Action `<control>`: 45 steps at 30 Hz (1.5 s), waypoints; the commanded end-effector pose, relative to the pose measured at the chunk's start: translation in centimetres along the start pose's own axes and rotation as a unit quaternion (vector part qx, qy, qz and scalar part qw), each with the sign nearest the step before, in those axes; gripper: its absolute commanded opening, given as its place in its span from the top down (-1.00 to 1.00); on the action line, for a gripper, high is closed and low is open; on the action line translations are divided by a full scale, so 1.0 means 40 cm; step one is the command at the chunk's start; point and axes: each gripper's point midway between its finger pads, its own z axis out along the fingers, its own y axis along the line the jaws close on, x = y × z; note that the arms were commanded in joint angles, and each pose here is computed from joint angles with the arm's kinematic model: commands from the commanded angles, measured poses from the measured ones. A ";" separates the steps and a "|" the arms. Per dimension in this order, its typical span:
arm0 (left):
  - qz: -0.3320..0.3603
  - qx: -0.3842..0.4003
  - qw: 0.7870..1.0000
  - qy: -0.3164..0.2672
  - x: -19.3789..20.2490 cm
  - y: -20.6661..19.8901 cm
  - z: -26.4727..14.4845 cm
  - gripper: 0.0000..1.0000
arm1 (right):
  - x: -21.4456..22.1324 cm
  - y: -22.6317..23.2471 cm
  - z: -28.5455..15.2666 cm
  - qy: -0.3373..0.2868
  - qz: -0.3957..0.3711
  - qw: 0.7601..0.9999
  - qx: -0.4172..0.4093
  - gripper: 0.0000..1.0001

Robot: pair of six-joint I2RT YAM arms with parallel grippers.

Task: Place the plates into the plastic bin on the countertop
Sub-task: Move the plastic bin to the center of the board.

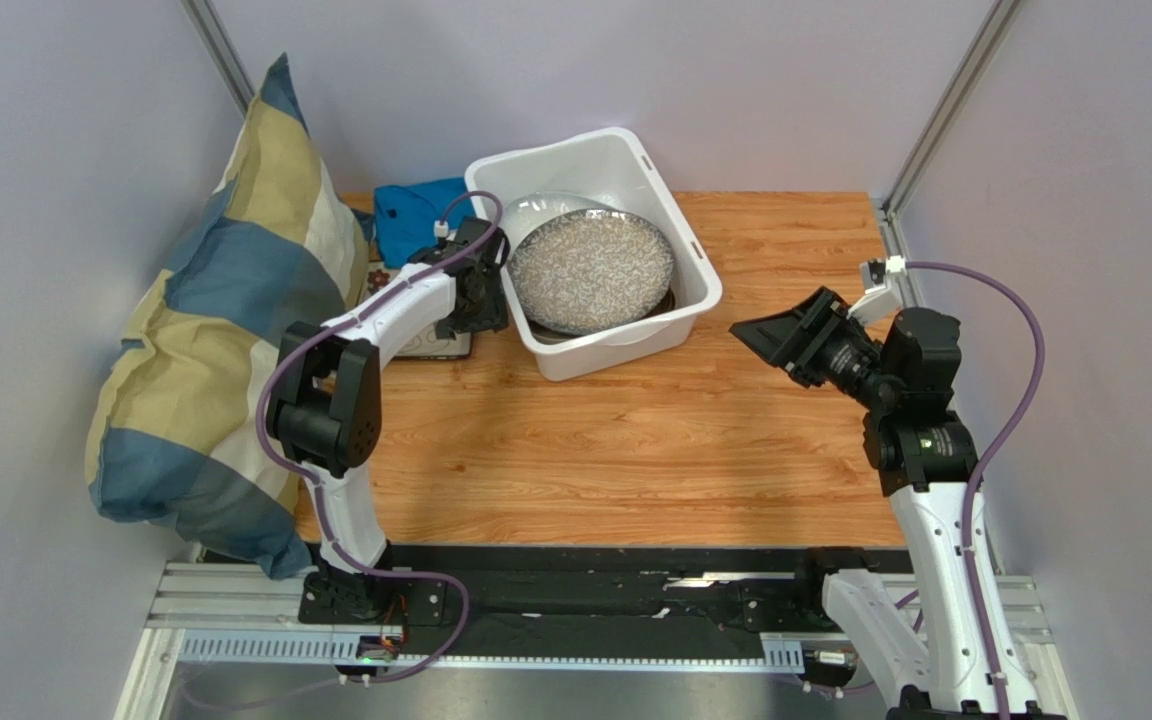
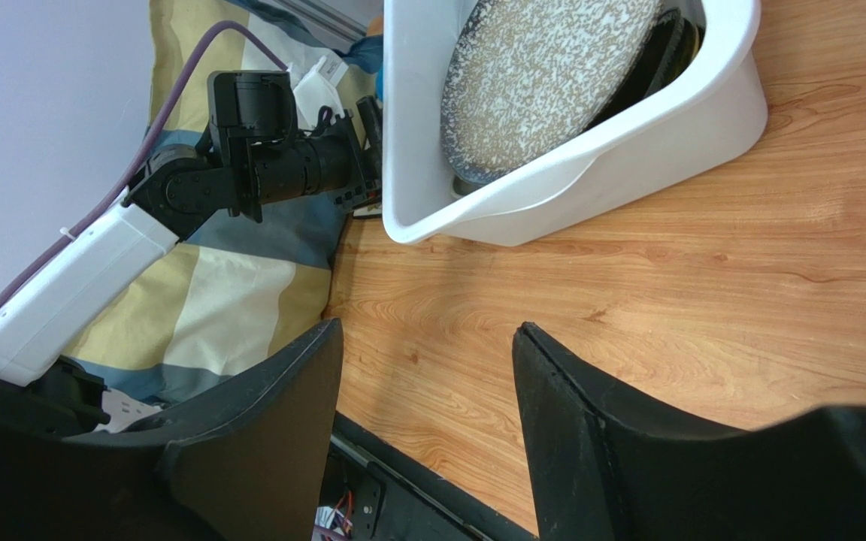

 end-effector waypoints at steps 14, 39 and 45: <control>0.255 -0.076 0.963 -0.030 -0.042 0.032 0.064 -0.47 | -0.010 0.016 -0.016 -0.012 -0.012 1.000 -0.006 -0.21; -0.035 0.013 0.999 0.000 -0.073 0.075 0.018 -0.48 | -0.003 0.039 -0.042 -0.018 -0.011 1.000 -0.016 -0.21; -0.045 0.035 0.998 0.035 -0.066 0.030 0.064 -0.48 | -0.003 0.054 -0.057 -0.021 -0.016 0.999 -0.020 -0.21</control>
